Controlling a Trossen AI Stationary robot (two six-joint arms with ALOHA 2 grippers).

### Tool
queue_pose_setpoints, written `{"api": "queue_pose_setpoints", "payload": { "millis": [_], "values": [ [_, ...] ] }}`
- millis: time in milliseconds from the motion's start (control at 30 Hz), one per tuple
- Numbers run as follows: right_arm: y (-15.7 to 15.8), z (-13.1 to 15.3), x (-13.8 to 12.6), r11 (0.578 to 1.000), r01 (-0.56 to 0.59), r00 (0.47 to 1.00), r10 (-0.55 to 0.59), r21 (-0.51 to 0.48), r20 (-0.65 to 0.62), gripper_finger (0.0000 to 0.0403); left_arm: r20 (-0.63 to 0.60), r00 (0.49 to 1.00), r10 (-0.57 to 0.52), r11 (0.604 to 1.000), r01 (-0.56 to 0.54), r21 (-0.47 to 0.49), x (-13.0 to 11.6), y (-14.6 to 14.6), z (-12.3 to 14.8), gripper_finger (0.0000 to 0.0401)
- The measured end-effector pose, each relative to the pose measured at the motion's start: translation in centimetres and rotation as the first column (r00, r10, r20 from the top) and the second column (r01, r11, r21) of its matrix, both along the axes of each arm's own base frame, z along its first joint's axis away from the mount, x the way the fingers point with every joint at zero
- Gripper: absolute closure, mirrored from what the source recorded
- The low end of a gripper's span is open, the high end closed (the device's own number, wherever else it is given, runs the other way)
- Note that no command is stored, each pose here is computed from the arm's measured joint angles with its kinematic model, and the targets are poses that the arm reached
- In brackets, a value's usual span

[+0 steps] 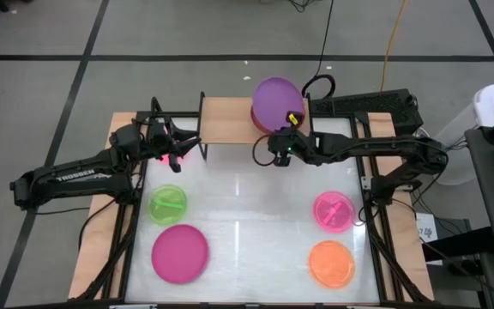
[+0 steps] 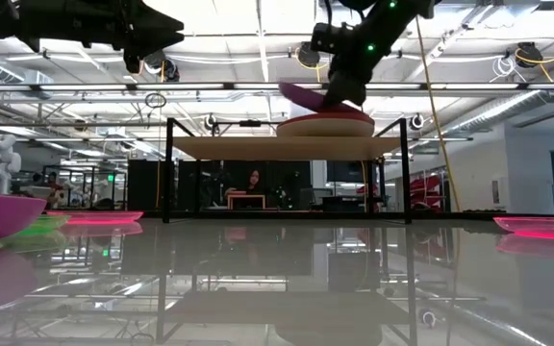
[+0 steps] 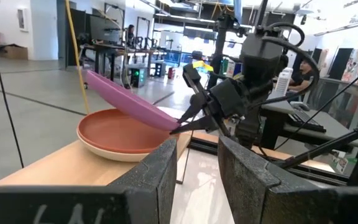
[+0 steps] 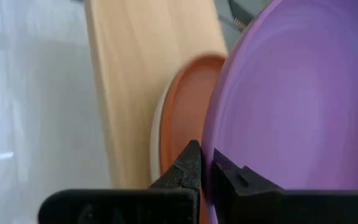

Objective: Place and stack plates onto a shelf
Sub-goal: Stack the purple plate on top of the brown plate on the shelf

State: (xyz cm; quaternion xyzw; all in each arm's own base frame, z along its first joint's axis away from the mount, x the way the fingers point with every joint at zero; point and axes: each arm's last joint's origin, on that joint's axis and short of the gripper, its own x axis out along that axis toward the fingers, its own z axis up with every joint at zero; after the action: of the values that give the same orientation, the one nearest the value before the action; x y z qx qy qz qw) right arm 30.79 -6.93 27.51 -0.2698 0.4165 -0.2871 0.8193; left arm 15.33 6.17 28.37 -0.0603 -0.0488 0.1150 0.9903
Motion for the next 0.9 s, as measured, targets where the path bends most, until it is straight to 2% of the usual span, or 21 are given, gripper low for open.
{"api": "queue_pose_setpoints", "payload": {
  "millis": [233, 667, 900],
  "values": [
    [0.2, 0.1, -0.5, 0.999, 0.035, 0.999, -0.036, 0.037, 0.011, 0.0396, 0.001, 1.0, 0.001, 1.0, -0.001, -0.002, 0.0, 0.0, 0.0, 0.0279],
    [0.4, 0.5, -0.5, 0.999, 0.021, 0.999, -0.021, 0.026, 0.032, 0.028, 0.0, 1.0, 0.002, 1.0, -0.002, -0.002, 0.0, 0.0, 0.0, 0.0279],
    [1.7, 3.2, -1.6, 1.0, -0.019, 0.986, 0.018, 0.007, 0.164, 0.0258, 0.01, 1.0, -0.001, 0.999, 0.002, -0.049, 0.0, 0.0, 0.0, 0.0279]
  ]
}}
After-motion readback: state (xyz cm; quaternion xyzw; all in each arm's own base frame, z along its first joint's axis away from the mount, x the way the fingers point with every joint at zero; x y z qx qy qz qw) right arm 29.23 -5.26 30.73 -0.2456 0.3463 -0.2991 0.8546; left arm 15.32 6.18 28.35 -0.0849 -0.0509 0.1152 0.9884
